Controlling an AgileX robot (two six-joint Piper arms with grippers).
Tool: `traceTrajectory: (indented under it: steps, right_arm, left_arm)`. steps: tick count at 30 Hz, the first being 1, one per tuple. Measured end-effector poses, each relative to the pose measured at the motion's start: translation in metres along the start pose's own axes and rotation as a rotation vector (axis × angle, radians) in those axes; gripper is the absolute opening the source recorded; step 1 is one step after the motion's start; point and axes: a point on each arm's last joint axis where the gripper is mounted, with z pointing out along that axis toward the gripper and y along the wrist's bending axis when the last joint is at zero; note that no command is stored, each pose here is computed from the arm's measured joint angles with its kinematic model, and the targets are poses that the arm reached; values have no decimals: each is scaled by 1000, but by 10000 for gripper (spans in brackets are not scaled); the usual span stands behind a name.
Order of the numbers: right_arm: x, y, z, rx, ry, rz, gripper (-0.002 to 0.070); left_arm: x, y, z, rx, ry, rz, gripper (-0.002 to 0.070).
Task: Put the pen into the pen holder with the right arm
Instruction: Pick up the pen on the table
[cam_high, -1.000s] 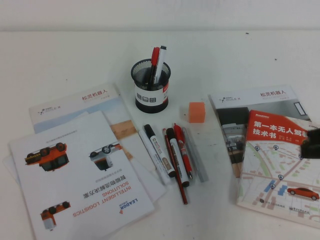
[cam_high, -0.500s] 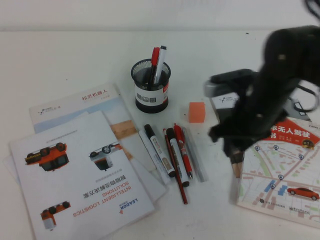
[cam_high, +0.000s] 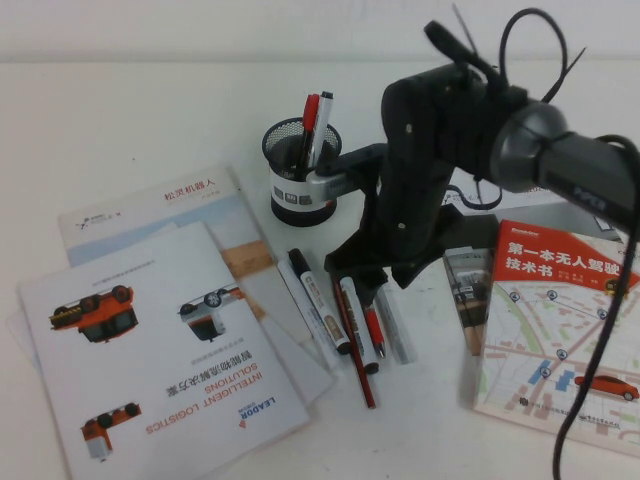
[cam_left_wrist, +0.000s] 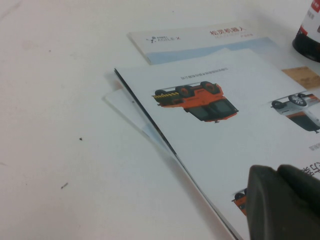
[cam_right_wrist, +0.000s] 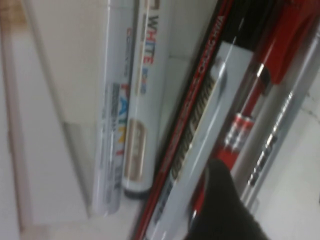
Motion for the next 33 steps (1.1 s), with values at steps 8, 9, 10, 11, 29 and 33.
traceTrajectory:
  steps: [8, 9, 10, 11, 29, 33]
  right_arm:
    - [-6, -4, 22, 47, 38, -13, 367]
    - [-6, -5, 24, 51, 42, -15, 367]
    - [-6, -5, 25, 54, 44, -16, 367]
    - [-6, -6, 27, 56, 49, -12, 367]
    - [-9, -6, 33, 33, 57, 14, 217]
    - [-9, -6, 33, 33, 57, 14, 213]
  left_arm:
    - [0, 0, 0, 0, 0, 0, -2]
    - [0, 0, 0, 0, 0, 0, -2]
    - [0, 0, 0, 0, 0, 0, -3]
    - [0, 0, 0, 0, 0, 0, -3]
    - [0, 0, 0, 0, 0, 0, -3]
    - [0, 0, 0, 0, 0, 0, -3]
